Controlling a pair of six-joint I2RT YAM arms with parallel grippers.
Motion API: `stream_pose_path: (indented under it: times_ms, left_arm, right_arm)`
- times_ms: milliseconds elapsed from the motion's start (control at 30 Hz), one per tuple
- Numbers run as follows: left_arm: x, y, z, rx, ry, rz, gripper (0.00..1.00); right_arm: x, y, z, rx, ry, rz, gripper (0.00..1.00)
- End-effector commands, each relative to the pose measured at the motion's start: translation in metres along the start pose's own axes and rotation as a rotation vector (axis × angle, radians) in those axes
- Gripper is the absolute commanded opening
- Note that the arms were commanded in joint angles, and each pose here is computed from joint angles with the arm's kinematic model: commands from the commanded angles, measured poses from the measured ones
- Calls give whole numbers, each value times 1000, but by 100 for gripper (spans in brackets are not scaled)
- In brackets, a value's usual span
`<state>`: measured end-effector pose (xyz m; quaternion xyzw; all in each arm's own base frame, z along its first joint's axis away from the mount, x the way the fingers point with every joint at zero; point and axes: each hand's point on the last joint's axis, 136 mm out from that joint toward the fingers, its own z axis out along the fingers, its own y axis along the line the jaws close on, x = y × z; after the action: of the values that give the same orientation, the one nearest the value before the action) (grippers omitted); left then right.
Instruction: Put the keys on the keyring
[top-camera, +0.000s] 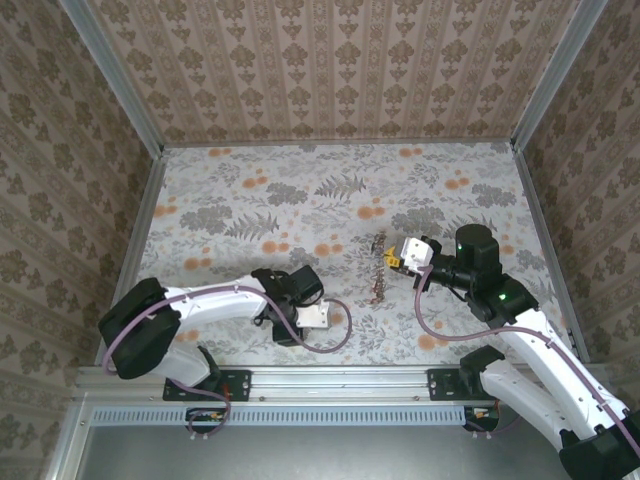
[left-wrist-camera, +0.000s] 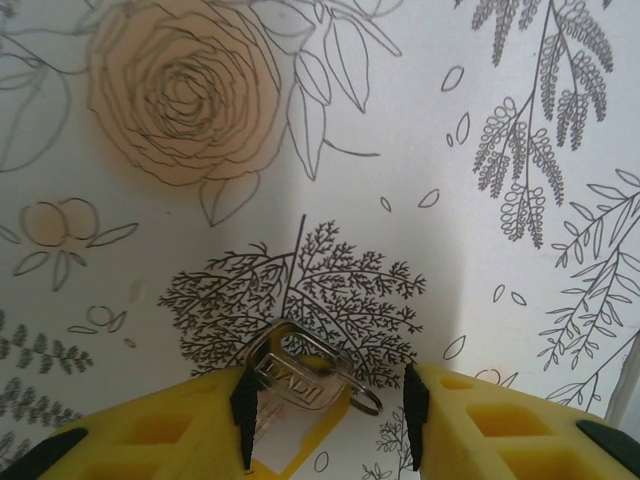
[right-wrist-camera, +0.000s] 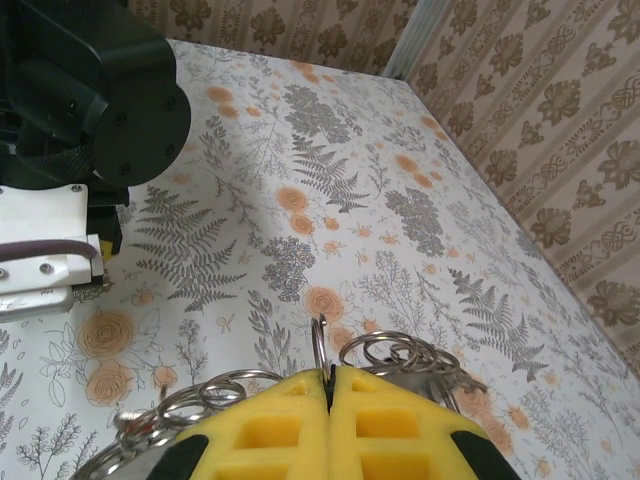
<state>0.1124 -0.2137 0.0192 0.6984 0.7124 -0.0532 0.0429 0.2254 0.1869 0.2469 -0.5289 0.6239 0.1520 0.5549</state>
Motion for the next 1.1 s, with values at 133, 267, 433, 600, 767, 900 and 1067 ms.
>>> stream_pose_path:
  times_ms: [133, 267, 433, 600, 767, 900, 1067]
  left_arm:
    - [5, 3, 2, -42, 83, -51, 37]
    - [8, 2, 2, -27, 87, -49, 17]
    - [16, 4, -14, -29, 66, -50, 12]
    - [24, 11, -28, -33, 29, -55, 6]
    - [9, 17, -34, -16, -78, -2, 2]
    - [2, 16, -31, 95, -151, 39, 2]
    - [-15, 29, -31, 196, -241, -21, 11]
  right_arm:
    - [-23, -11, -7, 37, -49, -42, 0]
    - [-24, -11, -7, 34, -50, -41, 0]
    - [-23, -10, -8, 32, -49, -39, 0]
    - [-24, -10, -6, 27, -54, -32, 0]
    - [-22, -9, -3, 16, -53, -20, 0]
    - [-19, -9, -1, 3, -40, -6, 0]
    - [-15, -8, 2, -8, -19, 17, 0]
